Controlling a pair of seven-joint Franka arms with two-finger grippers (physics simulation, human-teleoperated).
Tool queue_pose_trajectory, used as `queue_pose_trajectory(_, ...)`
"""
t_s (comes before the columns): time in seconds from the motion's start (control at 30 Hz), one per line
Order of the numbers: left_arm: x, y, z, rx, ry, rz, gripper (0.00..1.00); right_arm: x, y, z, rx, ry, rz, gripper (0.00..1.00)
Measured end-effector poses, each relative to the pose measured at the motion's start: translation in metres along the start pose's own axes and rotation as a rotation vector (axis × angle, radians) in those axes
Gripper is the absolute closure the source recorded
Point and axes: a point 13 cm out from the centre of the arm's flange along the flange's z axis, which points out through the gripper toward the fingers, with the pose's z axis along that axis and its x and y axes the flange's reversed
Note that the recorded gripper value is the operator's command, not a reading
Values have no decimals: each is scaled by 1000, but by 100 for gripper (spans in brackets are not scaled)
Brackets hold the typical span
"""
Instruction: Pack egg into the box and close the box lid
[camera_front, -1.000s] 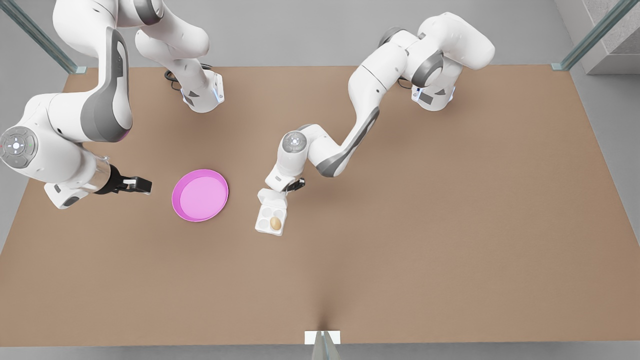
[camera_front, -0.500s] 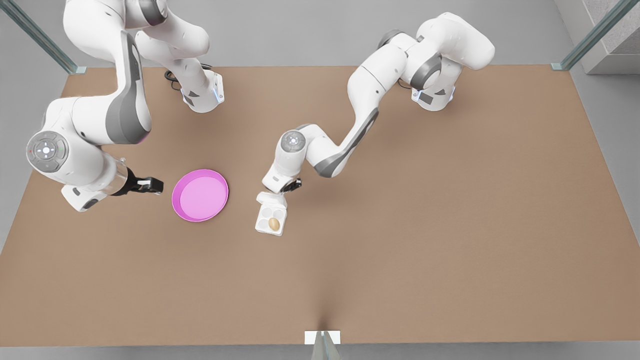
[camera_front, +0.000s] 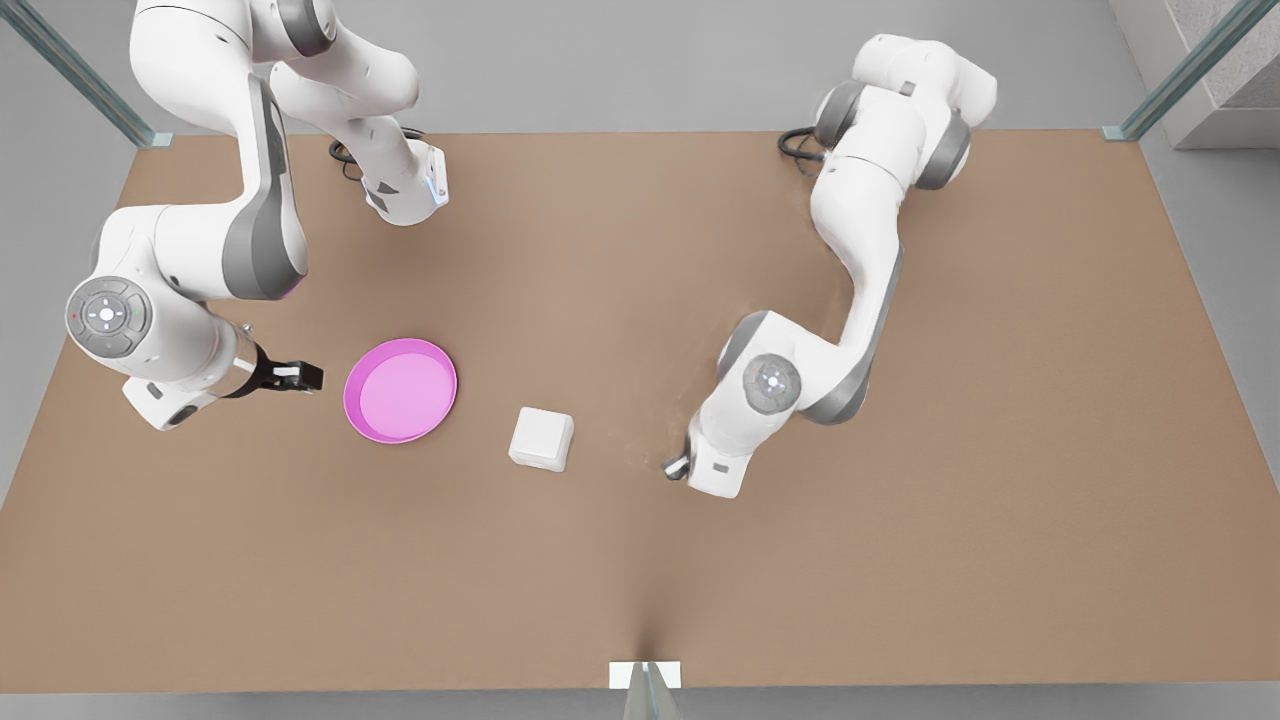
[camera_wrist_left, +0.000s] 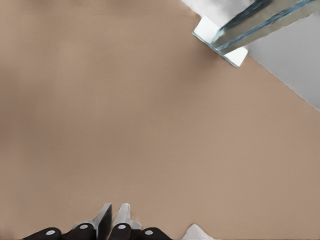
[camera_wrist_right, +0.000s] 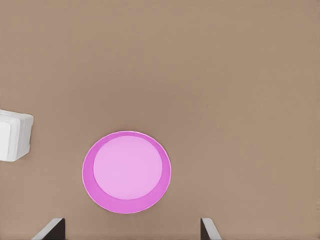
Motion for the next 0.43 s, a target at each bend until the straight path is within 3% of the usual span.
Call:
queue_pose_trajectory(0.03, -83, 68, -27, -52, -3, -83, 0, 0, -1, 0, 0, 0, 1, 0)
queue_pose_trajectory(0.07, -133, 120, -73, -89, -30, -102, 0, 0, -1, 0, 1, 0, 0, 0)
queue_pose_trajectory(0.1, -151, 150, -134, -106, -66, -75, 0, 0, -1, 0, 0, 0, 1, 0)
queue_pose_trajectory(0.2, -95, 215, -329, -108, -141, 62, 0, 0, -3, 0, -4, 2, 4, 0)
queue_pose_trajectory(0.27, -59, 264, -333, -180, -85, 137, 0, 0, -2, 0, -7, 2, 3, 0)
queue_pose_trajectory(0.43, -43, 294, -329, -253, -31, 318, 0, 1, 1, 0, -9, 3, -2, 0)
